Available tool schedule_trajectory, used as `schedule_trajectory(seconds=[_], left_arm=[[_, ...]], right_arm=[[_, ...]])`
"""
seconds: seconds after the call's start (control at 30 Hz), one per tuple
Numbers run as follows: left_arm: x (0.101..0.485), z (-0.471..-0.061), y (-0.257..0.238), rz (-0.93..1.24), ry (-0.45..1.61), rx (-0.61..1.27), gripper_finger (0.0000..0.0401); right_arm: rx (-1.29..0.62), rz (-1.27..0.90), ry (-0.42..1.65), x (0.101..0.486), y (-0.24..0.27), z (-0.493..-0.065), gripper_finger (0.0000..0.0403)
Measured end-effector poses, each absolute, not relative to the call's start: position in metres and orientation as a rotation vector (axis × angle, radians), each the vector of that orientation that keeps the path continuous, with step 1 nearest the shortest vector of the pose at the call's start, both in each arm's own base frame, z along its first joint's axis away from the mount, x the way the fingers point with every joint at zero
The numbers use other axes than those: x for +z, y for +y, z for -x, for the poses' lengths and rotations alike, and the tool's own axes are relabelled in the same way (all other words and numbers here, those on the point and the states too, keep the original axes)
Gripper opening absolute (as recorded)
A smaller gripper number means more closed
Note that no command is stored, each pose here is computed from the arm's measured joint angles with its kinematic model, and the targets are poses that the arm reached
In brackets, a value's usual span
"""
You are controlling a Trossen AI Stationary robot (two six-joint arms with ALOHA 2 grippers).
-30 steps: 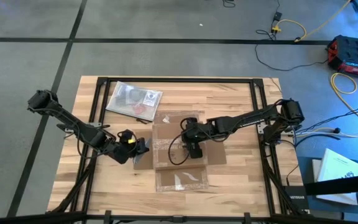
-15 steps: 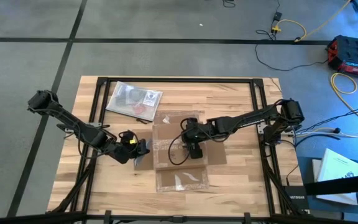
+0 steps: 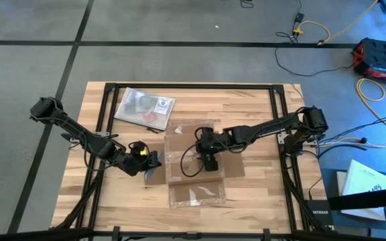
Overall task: Unpack boxes
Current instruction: Break down the box until it is fully flat
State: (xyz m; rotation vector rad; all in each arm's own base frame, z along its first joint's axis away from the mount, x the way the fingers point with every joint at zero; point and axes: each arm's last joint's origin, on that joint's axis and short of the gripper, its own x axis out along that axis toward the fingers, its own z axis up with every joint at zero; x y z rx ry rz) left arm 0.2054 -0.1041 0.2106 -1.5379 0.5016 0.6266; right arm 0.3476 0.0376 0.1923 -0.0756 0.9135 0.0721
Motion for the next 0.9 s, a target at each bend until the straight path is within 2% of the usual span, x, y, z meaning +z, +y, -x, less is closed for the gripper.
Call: schedule_trajectory(seconds=[0.9], left_arm=[[0.2117, -0.2056, -0.1080, 1.567, 0.558, 0.580, 0.0059]], right_arm=[[0.047, 0.054, 0.934, 0.1863, 0.0379, -0.3491, 0.0257]])
